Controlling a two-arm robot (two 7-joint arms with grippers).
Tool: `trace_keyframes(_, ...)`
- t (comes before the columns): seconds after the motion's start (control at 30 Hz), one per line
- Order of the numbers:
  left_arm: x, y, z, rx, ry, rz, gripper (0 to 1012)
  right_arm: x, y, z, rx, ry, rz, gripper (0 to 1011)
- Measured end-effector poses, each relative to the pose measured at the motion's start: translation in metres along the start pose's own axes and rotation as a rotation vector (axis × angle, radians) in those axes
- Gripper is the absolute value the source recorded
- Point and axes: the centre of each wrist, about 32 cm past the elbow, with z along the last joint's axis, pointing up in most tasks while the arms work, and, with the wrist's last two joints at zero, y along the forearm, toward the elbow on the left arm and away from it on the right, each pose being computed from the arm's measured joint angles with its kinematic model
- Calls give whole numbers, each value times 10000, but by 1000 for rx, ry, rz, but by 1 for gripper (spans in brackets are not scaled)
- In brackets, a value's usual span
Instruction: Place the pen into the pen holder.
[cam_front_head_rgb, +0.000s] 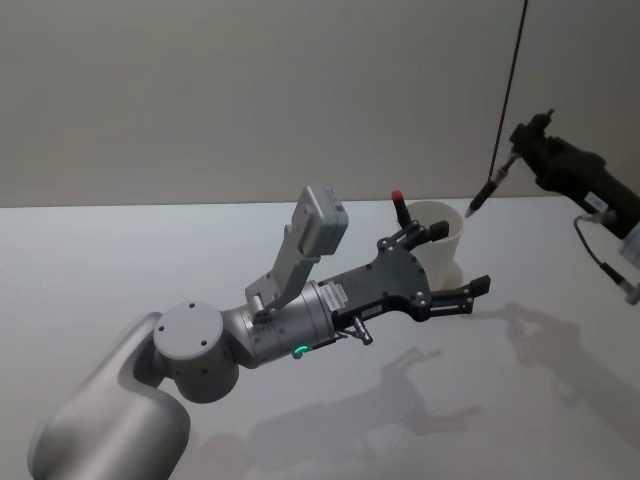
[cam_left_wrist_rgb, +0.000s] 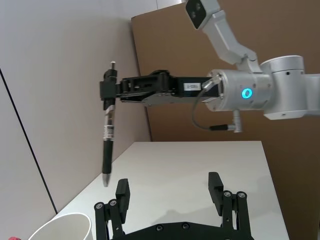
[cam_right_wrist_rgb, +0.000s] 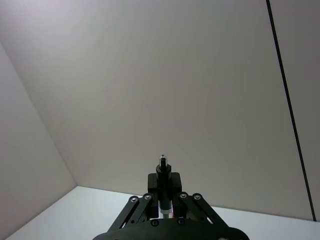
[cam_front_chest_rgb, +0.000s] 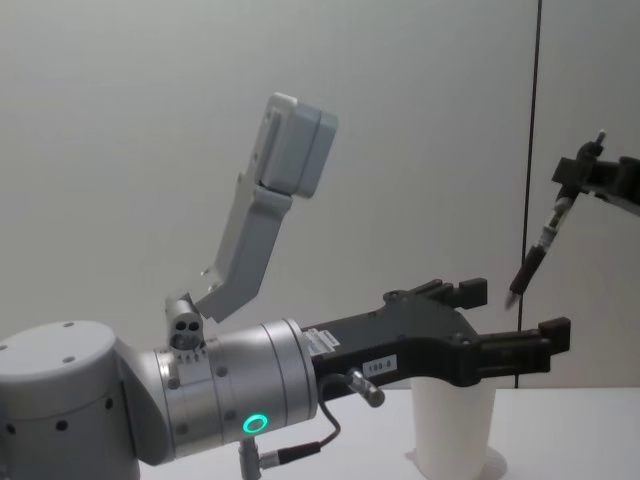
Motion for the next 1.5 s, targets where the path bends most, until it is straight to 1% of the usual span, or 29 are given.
trace_keyframes(0.23,0,0,0,0,0,0,1000,133,166,9,-10,-42,16,132)
trace_keyframes(0.37,0,0,0,0,0,0,1000,190,242,14,-17,-59,26,131)
trace_keyframes(0.47,0,0,0,0,0,0,1000,224,289,15,-22,-66,34,131)
trace_keyframes(0.67,0,0,0,0,0,0,1000,332,433,20,-40,-81,57,132)
trace_keyframes(0.73,0,0,0,0,0,0,1000,366,477,18,-46,-82,63,132)
trace_keyframes(0.77,0,0,0,0,0,0,1000,366,477,18,-46,-82,63,132)
trace_keyframes(0.87,0,0,0,0,0,0,1000,412,558,29,-53,-83,76,132)
trace_keyframes(0.9,0,0,0,0,0,0,1000,412,558,29,-53,-83,76,132)
trace_keyframes(0.97,0,0,0,0,0,0,1000,466,611,19,-64,-78,78,132)
trace_keyframes(1.1,0,0,0,0,0,0,1000,521,681,17,-73,-70,82,132)
trace_keyframes(1.5,0,0,0,0,0,0,1000,649,853,-21,-115,-43,100,132)
